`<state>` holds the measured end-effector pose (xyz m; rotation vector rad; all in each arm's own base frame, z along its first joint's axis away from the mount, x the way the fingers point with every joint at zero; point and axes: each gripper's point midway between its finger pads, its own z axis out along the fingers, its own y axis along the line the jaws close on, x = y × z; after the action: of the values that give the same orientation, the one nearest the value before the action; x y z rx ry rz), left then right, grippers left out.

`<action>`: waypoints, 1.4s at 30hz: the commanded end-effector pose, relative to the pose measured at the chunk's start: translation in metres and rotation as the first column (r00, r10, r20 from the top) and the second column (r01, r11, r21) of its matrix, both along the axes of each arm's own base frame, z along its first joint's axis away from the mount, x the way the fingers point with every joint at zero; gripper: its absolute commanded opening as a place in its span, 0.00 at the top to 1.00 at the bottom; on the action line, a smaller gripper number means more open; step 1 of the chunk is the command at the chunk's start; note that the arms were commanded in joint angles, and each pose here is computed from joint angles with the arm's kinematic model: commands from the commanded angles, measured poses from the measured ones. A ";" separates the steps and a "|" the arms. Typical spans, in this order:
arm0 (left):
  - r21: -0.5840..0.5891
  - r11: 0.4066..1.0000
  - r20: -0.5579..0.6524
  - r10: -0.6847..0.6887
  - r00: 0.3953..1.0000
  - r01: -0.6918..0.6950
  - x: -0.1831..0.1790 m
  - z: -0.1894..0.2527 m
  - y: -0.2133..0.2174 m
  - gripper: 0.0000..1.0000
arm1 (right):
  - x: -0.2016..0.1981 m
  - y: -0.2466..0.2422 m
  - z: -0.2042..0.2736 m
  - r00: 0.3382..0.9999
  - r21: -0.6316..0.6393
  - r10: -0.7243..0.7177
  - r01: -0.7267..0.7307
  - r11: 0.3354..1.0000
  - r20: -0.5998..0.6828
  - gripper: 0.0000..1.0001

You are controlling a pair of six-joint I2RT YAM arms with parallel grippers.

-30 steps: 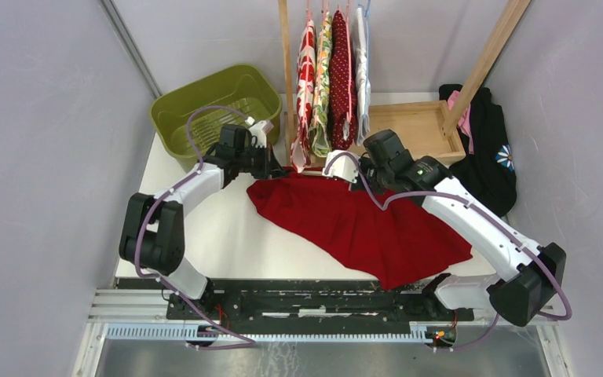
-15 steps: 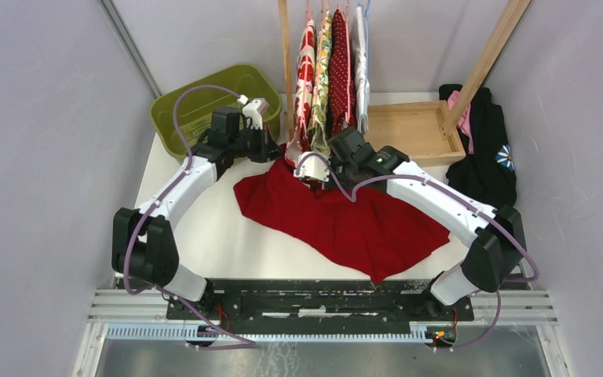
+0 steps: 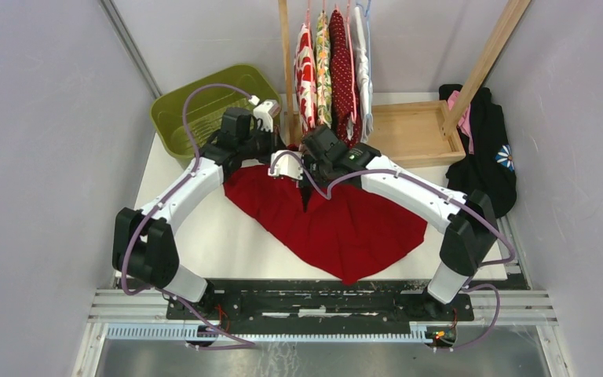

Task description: Remove the skirt from the hanger

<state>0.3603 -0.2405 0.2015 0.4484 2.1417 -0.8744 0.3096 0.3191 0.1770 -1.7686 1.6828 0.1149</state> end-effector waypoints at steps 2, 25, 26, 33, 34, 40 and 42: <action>-0.041 0.999 0.081 0.000 0.997 0.003 0.000 0.028 -0.005 0.97 | 0.007 0.047 0.056 0.997 0.214 0.034 -0.049 0.976 0.075 0.99; -0.007 1.000 0.082 0.012 0.997 -0.012 -0.006 0.025 0.003 0.97 | 0.022 0.071 0.146 0.999 0.637 -0.037 0.040 0.770 -0.019 0.99; -0.004 1.000 0.089 0.019 0.996 -0.018 -0.006 0.027 0.005 0.97 | 0.019 0.067 0.150 0.999 0.643 -0.039 0.032 0.765 -0.004 0.99; 0.003 1.000 0.096 0.028 0.995 -0.028 -0.008 0.032 0.008 0.97 | 0.017 0.076 0.164 1.000 0.710 -0.014 0.028 0.704 -0.026 0.99; -0.002 1.000 0.099 0.026 0.995 -0.026 -0.010 0.036 0.008 0.97 | 0.018 0.077 0.167 0.999 0.713 -0.019 0.032 0.700 -0.026 0.99; -0.067 0.998 0.242 0.026 0.970 -0.010 -0.032 0.101 0.015 0.76 | 0.025 0.068 0.150 0.999 0.659 -0.054 0.042 0.751 -0.002 0.99; -0.090 0.996 0.289 0.036 0.957 -0.011 -0.039 0.121 0.019 0.70 | 0.025 0.069 0.147 0.998 0.656 -0.057 0.048 0.753 -0.008 0.99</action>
<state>0.3492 -0.2166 0.2546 0.3961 2.0147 -0.7713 0.3152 0.3693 0.2328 -1.3067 1.7245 0.5978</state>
